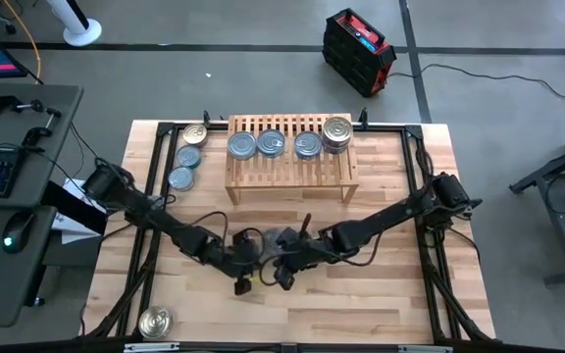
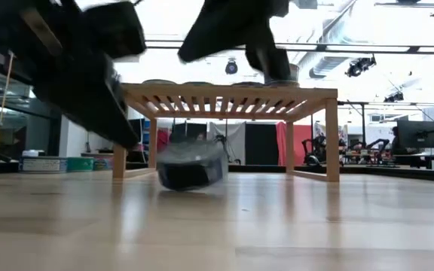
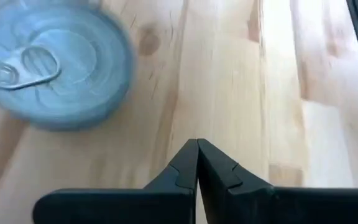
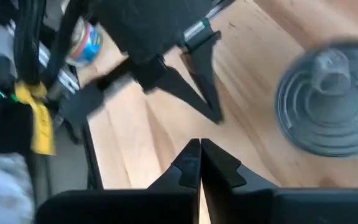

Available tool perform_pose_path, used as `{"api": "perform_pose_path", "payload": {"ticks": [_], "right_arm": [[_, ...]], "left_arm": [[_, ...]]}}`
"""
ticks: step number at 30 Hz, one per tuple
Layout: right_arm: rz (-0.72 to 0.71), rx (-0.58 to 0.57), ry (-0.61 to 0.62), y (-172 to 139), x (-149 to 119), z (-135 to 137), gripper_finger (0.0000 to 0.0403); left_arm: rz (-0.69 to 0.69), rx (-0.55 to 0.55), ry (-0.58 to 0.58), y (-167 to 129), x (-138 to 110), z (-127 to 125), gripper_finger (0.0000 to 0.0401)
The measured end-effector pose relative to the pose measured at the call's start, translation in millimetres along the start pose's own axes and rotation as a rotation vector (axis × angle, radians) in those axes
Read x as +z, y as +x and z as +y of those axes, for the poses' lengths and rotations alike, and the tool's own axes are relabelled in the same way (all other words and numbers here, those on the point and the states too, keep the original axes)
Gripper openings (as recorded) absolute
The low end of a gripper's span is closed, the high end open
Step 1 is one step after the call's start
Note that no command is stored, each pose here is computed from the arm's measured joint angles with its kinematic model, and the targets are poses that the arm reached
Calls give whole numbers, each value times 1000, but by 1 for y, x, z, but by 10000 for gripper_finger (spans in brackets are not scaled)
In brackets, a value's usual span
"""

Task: Stack canned seafood by type on shelf
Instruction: Stack the blue tuna can on the blue tuna can on the shelf

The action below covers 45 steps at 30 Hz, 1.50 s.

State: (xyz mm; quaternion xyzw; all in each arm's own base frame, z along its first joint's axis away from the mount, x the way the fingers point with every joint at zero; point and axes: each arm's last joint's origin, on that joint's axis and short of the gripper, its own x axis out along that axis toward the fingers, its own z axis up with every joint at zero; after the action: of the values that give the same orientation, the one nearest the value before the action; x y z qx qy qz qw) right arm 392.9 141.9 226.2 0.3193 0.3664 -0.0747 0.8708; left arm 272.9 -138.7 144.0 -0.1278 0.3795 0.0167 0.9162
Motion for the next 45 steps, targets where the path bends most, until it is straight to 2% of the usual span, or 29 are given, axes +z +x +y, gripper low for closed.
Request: {"api": "perform_pose_path", "payload": {"ticks": [4, 8, 11, 14, 18, 21, 26, 35, 38, 41, 45], "right_arm": [[-17, -133, -176, -29, 19, 23, 0], [-2, -251, -228, -50, 32, 27, 0], [36, -349, -247, -52, 28, 18, 0], [128, -424, -221, -39, 9, -4, 0], [230, -415, -111, -12, -19, -37, 0], [194, -389, -10, 5, -33, -59, 0], [90, -315, 123, 21, -36, -79, 0], [17, -359, 168, 25, -22, -99, 0], [1, -377, 174, 25, -16, -104, 0], [-10, -386, 178, 25, -10, -109, 0], [-22, -365, 173, 26, -7, -109, 0]], "left_arm": [[-34, 11, 43, -37, 14, 2, 0], [-114, 98, 79, -63, 27, 13, 0], [-161, 126, 82, -64, 38, 24, 0], [-151, 136, 97, -50, 45, 36, 0], [-119, 165, 95, -29, 48, 52, 0], [-92, 193, 92, -16, 45, 59, 0], [-18, 177, 113, 4, 34, 61, 0], [14, 180, 109, 20, 25, 62, 0], [13, 183, 72, 21, 24, 62, 0], [-2, 174, 10, 25, 21, 56, 0], [-44, 110, -35, 34, 13, 38, 0]]}}
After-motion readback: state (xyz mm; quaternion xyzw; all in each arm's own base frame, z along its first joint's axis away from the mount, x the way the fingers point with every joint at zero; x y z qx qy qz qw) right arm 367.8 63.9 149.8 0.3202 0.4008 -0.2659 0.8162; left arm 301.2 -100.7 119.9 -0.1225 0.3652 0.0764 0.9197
